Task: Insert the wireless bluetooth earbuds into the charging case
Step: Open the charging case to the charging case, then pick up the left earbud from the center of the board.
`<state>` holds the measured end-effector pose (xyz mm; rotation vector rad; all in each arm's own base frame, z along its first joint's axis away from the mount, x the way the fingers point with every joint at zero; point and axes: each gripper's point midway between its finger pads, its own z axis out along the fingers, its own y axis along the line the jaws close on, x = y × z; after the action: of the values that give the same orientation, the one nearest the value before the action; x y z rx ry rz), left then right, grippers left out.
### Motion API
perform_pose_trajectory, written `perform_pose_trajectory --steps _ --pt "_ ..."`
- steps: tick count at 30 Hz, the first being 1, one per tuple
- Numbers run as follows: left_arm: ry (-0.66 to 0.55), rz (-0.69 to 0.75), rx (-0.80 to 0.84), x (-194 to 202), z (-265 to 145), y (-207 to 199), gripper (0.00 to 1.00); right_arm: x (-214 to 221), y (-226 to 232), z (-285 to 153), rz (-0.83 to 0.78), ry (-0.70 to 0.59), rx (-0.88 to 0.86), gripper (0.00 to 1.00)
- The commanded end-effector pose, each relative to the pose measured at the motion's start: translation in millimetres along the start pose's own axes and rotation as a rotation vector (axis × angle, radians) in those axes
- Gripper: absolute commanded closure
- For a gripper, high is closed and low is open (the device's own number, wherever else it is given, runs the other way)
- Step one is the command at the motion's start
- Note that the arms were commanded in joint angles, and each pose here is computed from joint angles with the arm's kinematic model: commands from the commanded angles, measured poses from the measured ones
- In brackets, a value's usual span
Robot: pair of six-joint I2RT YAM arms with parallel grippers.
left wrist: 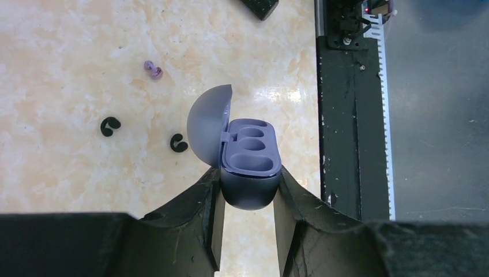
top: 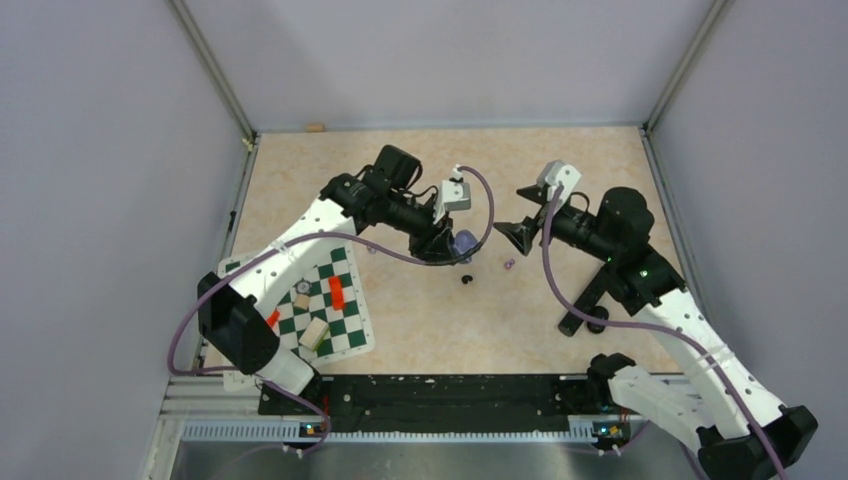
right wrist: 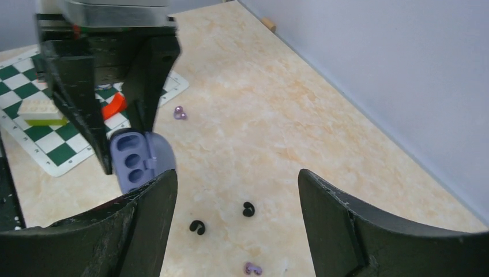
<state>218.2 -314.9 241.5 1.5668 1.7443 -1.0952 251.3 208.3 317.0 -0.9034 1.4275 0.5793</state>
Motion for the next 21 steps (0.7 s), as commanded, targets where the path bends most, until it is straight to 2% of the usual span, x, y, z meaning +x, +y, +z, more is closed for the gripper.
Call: perform_pose_trajectory --steps 1,6,11,16,21 --pt "-0.041 0.061 -0.070 -8 -26 -3 1.00 -3 -29 3 0.037 0.048 0.061 0.24" --pt "-0.066 0.078 -0.170 1 -53 2 1.00 36 -53 15 0.055 0.204 0.105 0.25" --pt "-0.100 0.058 -0.180 20 -73 3 1.00 79 -53 18 -0.065 0.318 0.046 0.25" --pt "-0.101 0.040 -0.140 43 -77 -6 1.00 99 -52 16 -0.175 0.368 -0.001 0.21" --pt "-0.144 0.073 -0.149 50 -86 -11 1.00 125 -38 12 -0.258 0.473 -0.163 0.20"
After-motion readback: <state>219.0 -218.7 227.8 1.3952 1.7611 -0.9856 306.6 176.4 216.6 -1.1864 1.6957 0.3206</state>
